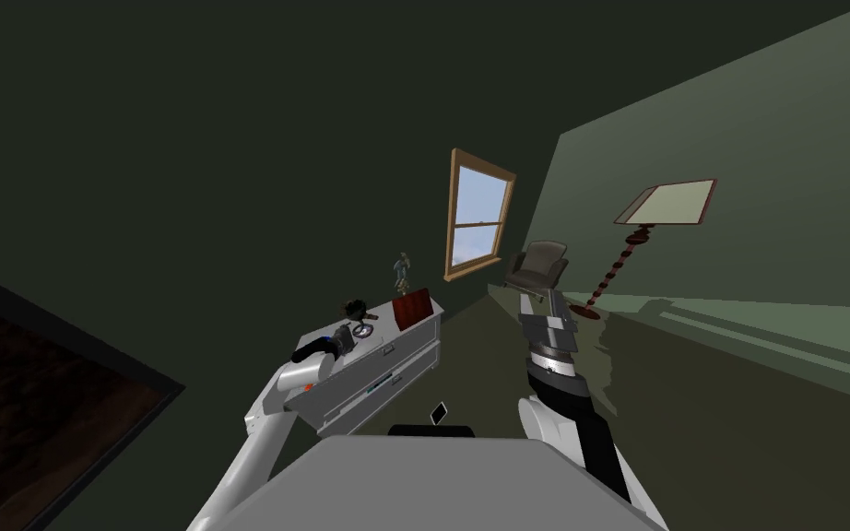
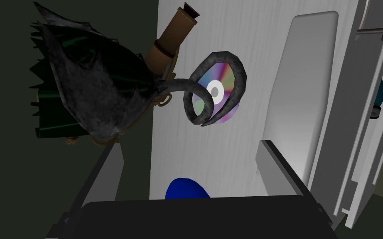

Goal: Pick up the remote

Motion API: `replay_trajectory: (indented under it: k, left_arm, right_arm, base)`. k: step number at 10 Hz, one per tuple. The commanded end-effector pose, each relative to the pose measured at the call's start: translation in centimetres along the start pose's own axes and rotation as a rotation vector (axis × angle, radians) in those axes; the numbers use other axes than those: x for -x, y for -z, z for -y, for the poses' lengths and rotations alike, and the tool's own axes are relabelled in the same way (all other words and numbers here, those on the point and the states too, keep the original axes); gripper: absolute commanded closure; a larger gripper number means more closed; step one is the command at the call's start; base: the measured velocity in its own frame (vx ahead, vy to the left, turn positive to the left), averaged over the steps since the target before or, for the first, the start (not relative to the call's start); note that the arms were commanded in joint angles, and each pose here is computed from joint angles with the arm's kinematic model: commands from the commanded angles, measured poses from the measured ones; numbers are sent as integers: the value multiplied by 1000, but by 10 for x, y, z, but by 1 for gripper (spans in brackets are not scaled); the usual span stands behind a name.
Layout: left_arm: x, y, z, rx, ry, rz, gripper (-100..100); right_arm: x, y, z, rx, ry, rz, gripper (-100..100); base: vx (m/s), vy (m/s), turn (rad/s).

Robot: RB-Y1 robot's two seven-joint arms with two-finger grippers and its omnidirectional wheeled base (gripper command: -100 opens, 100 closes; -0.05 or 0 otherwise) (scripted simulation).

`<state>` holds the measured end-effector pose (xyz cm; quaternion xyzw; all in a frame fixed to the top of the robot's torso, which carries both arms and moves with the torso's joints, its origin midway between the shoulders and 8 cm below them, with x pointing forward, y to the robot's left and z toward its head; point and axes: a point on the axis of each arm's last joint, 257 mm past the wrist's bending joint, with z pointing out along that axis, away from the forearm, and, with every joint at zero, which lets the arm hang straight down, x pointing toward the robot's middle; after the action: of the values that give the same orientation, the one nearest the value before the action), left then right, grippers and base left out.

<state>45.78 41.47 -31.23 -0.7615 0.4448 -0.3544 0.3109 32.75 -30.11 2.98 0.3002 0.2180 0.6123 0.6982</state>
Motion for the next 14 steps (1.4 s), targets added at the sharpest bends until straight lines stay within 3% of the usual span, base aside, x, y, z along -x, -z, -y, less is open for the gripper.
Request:
replay_trajectory:
  k: [1,4,6,7,14]
  left_arm:
    - [4,-1,-8,35,3,11,-100]
    - [28,-7,-34,151,39,56,-100]
    - [30,-5,-43,189,39,68,-100]
    - [42,-5,-55,240,57,91,-100]
    - [84,10,-106,471,109,194,-100]
  right_arm:
    - [0,0,0,0,0,0,0]
    - [0,0,0,0,0,0,0]
    - [0,0,0,0,0,0,0]
    - [0,0,0,0,0,0,0]
    - [0,0,0,0,0,0,0]
  base:
    - [17,-7,15]
    - [41,-17,-82]
    - [34,-12,-23]
    - [30,-12,-98]
    - [52,-13,-75]
